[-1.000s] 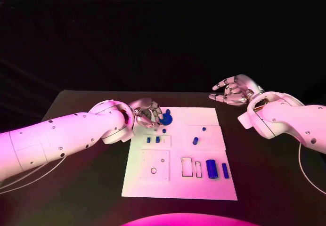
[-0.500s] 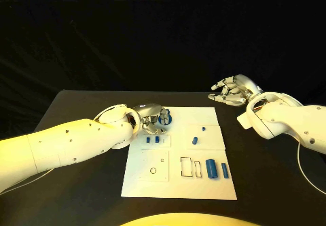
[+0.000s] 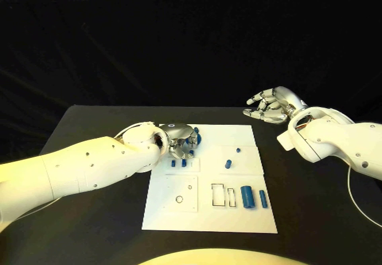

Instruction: Assemble the parts on the task board

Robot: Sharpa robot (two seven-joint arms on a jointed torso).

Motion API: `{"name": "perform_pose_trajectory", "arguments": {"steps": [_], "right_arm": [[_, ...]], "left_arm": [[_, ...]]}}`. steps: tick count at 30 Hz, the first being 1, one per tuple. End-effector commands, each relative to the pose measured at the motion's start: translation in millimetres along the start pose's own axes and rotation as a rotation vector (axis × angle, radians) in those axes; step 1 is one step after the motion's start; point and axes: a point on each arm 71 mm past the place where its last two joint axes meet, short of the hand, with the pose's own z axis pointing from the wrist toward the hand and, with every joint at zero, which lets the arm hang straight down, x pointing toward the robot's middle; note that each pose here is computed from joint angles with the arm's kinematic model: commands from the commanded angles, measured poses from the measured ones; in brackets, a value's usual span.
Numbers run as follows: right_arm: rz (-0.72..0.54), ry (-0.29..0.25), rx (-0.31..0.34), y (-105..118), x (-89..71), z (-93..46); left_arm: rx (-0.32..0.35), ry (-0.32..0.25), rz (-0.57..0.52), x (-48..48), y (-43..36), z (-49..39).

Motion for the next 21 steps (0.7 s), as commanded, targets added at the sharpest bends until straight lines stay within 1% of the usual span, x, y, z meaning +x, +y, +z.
{"name": "perform_pose_trajectory", "arguments": {"steps": [1, 8, 15, 21], "right_arm": [[-0.007, 0.001, -0.023, 2.3, 1.0, -0.3], [-0.006, 0.003, -0.025, 2.9, 1.4, -0.3], [-0.006, 0.003, -0.025, 3.0, 1.5, -0.4], [-0.006, 0.005, -0.024, 3.1, 1.8, -0.4]], "left_arm": [[-0.013, 0.044, 0.029, 3.2, 0.2, 2.2], [-0.02, 0.048, 0.032, 3.6, 1.0, 6.1], [-0.024, 0.048, 0.032, 3.4, 3.2, 7.7], [-0.014, 0.05, 0.023, 3.7, 2.1, 8.5]]}}
